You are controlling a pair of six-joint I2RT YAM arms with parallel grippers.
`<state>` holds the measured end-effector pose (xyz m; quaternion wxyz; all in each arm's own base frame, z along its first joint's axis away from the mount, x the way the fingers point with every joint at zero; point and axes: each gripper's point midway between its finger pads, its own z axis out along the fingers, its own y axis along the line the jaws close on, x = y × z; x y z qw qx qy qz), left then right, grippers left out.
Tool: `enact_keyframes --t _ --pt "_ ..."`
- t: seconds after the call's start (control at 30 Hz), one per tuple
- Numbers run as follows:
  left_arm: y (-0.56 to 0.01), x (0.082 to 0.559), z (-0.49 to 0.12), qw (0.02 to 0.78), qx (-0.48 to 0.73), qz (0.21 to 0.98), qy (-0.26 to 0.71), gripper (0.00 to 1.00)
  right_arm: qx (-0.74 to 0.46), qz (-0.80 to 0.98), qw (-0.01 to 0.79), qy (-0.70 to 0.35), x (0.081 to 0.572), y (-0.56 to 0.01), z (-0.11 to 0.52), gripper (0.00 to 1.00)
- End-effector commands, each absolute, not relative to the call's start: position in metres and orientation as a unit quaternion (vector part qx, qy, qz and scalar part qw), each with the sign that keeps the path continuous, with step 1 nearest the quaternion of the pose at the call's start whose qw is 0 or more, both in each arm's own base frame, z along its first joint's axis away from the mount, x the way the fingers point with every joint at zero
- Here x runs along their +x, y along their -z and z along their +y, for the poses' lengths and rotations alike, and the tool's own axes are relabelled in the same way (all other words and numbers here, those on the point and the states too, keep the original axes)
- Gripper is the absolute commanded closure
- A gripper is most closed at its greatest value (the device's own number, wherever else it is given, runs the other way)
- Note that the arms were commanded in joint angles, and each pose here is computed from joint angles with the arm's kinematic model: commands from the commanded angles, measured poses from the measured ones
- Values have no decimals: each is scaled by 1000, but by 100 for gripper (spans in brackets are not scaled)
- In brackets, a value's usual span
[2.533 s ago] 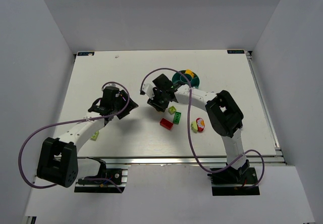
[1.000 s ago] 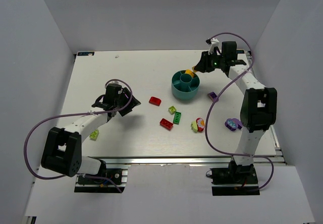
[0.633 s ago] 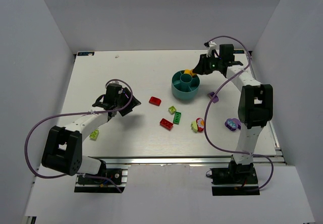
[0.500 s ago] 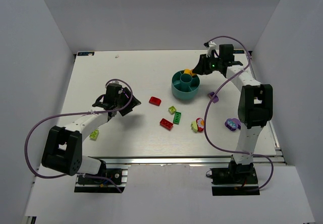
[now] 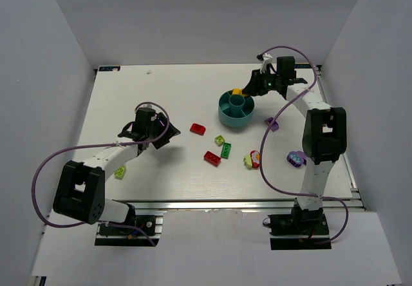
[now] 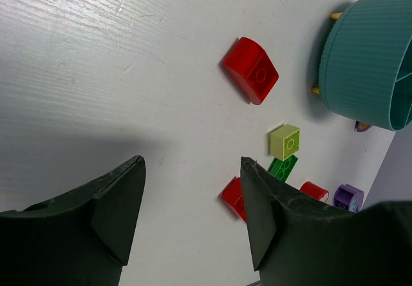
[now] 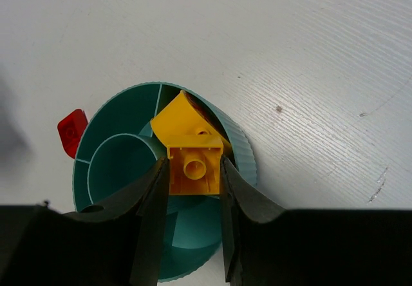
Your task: Sort the legos into containers by color
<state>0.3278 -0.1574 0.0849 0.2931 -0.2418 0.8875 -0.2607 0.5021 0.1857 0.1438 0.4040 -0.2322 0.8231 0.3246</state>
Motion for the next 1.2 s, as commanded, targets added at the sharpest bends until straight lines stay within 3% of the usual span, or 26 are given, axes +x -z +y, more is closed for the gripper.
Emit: enact_keyframes --t 0.0,0.13,0.23,0.6,0.7,0.8,1.0,1.07,1.1,1.17 --pt "-90 329 -159 301 -239 883 270 30 -243 806 425 -332 505 -162 192 71" --pt "-91 329 -159 302 -239 882 270 30 -245 807 426 -327 507 -160 192 52" --pt "-89 328 -159 299 -239 884 269 30 -247 806 429 -325 509 -160 191 43" --pt "-92 329 -158 303 -239 882 270 30 -257 792 451 -321 508 -175 190 39" --pt "-93 330 -158 303 -239 883 269 30 -270 781 480 -296 513 -195 184 32" --pt "-96 332 -158 308 -234 883 267 29 -292 760 520 -258 520 -220 170 11" --pt "-110 340 -152 333 -224 881 250 21 -395 698 561 -205 509 -249 152 11" --pt "-119 343 -147 348 -224 877 243 18 -453 659 542 -259 483 -250 166 12" --pt "-122 344 -145 354 -222 877 239 18 -475 647 530 -275 472 -248 170 17" --pt "-128 345 -138 363 -223 876 228 17 -520 623 495 -310 437 -237 177 39"
